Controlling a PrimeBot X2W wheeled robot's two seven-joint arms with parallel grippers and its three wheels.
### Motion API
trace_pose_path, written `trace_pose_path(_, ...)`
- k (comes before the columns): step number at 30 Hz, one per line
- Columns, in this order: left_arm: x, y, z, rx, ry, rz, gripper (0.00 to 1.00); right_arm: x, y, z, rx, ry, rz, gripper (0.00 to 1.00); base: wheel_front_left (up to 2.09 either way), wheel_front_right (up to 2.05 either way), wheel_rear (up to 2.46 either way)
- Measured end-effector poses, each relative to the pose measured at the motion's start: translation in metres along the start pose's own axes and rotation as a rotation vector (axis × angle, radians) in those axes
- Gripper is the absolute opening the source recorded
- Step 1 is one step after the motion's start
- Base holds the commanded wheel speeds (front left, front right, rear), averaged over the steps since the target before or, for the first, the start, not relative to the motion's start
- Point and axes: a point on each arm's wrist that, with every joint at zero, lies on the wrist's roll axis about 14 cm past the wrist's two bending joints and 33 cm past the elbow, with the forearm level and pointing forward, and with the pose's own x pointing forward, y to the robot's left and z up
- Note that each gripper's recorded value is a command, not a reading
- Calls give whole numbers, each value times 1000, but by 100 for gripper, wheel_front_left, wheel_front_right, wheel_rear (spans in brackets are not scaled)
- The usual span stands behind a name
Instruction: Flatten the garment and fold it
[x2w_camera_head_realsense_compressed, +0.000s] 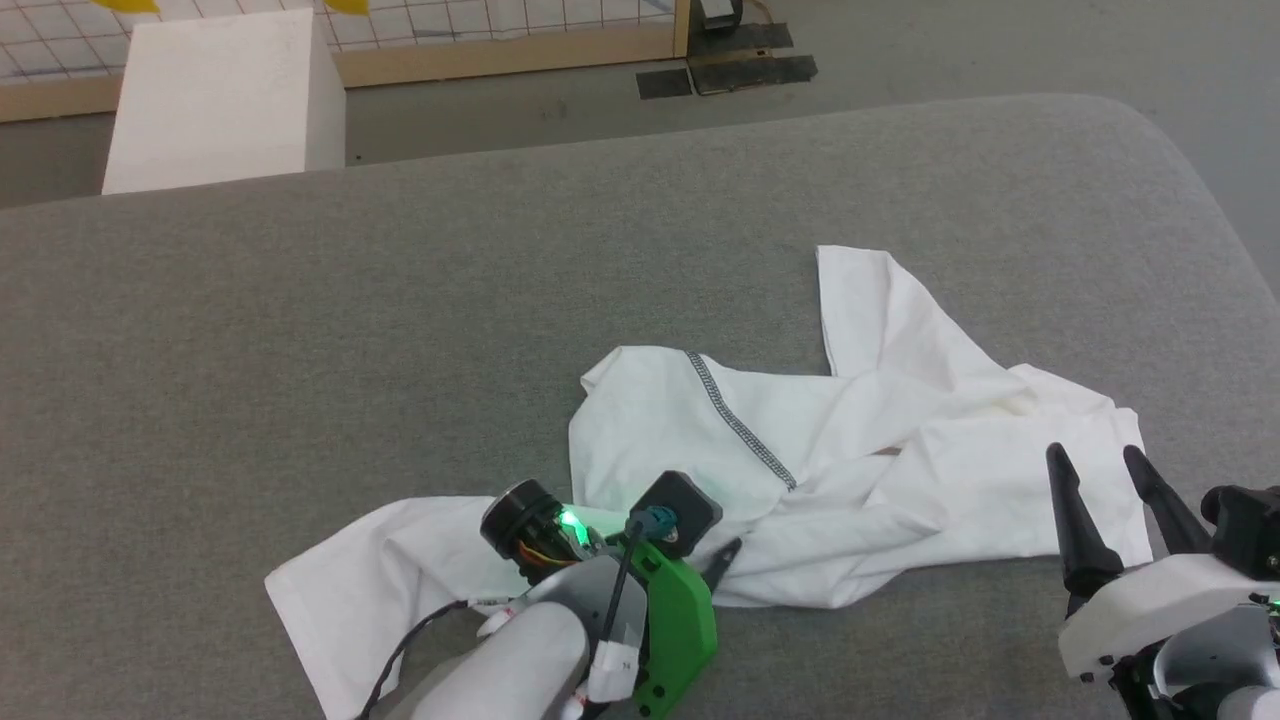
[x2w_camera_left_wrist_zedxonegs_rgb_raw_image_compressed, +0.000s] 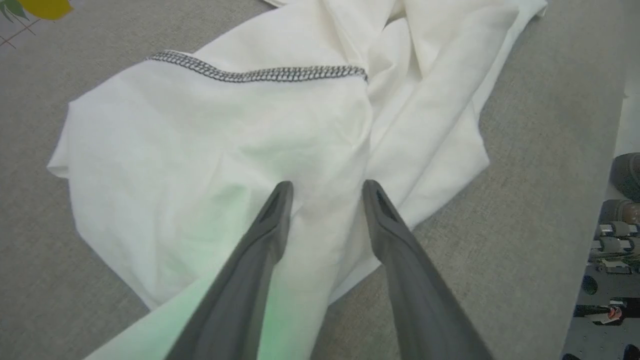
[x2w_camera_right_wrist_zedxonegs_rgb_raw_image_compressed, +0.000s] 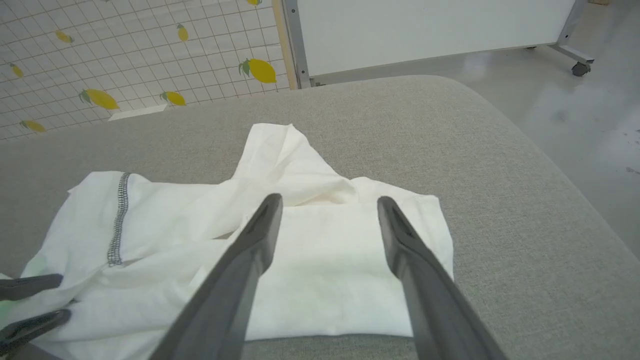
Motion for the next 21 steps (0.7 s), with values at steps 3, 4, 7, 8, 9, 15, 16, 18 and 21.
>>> trace_pose_path(3, 2, 1, 2, -11, -9, -2, 0, 1, 1, 2, -3, -8, 1, 100, 0, 0, 0)
trace_pose_path(4, 1, 4, 5, -20, -25, 8, 0, 1, 1, 3, -4, -10, 2, 100, 0, 0, 0)
trace_pose_path(7, -4, 21, 19, -53, -93, 74, 0, 3, 4, 5, -6, -18, 12, 100, 0, 0, 0)
trace_pose_path(8, -7, 31, 27, -83, -134, 111, 0, 3, 6, 7, -7, -22, 17, 100, 0, 0, 0)
trace_pose_path(9, -13, 44, 36, -115, -185, 162, 0, 4, 8, 8, -7, -26, 23, 100, 0, 0, 0)
trace_pose_path(15, -78, 146, 56, -278, -430, 580, 0, 9, 19, 14, -12, -38, 58, 100, 0, 0, 0)
trace_pose_path(16, -92, 159, 52, -295, -453, 649, 0, 10, 21, 14, -11, -38, 63, 100, 0, 0, 0)
trace_pose_path(18, -124, 187, 31, -347, -464, 812, 0, 12, 27, 14, -12, -36, 79, 100, 0, 0, 0)
trace_pose_path(21, -183, 215, -25, -428, -407, 1089, 0, 14, 36, 14, -12, -29, 106, 100, 0, 0, 0)
